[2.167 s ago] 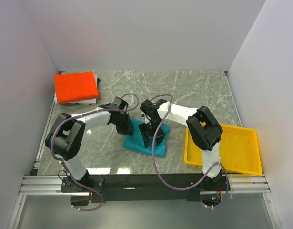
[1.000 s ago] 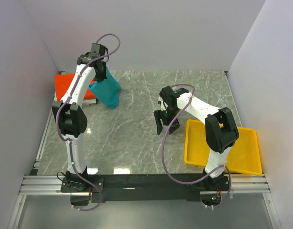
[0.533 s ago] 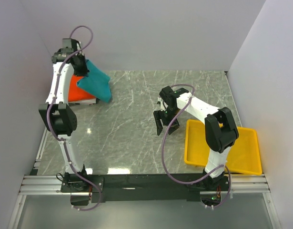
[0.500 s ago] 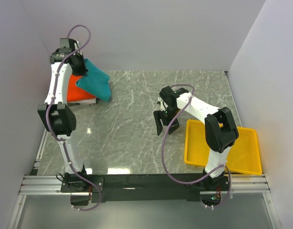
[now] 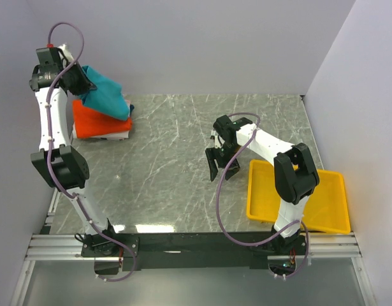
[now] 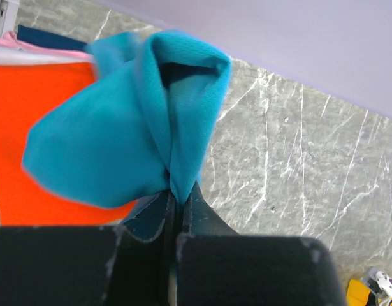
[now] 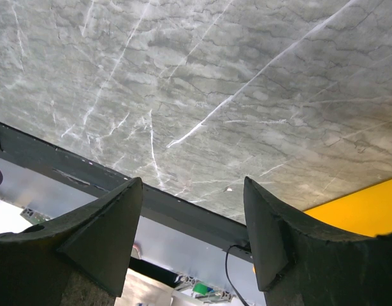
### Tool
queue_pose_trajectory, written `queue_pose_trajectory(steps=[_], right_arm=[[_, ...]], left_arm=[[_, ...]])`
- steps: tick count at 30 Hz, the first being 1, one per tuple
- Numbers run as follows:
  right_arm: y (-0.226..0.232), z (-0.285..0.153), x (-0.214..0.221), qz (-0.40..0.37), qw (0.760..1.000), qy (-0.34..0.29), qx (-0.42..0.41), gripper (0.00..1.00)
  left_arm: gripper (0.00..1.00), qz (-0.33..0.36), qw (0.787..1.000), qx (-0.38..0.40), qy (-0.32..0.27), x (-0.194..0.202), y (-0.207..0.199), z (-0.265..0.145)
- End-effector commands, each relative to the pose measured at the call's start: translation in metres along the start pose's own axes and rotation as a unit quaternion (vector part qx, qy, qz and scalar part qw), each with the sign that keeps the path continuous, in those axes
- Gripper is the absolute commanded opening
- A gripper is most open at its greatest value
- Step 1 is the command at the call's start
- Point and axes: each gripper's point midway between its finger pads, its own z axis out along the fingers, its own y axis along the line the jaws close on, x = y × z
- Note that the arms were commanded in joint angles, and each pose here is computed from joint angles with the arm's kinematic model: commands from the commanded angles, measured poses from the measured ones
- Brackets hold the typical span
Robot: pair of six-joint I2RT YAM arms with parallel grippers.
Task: Fold and stack the t-shirts
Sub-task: Neatly place the folded tshirt to the corner
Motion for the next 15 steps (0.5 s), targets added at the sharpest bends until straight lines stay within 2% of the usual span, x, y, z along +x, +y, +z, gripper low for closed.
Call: queue_pose_trajectory(steps=[1,10,15], right_arm=[[0.002,-0.006,0.001,0.001,1.000,-0.002,-0.003,0.71],[0.002,-0.007,0.001,0.001,1.000,-0.002,-0.001,0.71],[0.001,-0.006,0.001,0.002,1.000,-0.002,-0.002,0.71]], left_arm=[[0.00,0.001,0.999,0.035,-0.017,-0.008,-0.011,-0.012],[0.00,-0.019,0.999,-0.011,0.031,0.020,0.030,0.006],[0.00,-0.023,0.999,-0.034,0.035,0.023,0.052,0.007]])
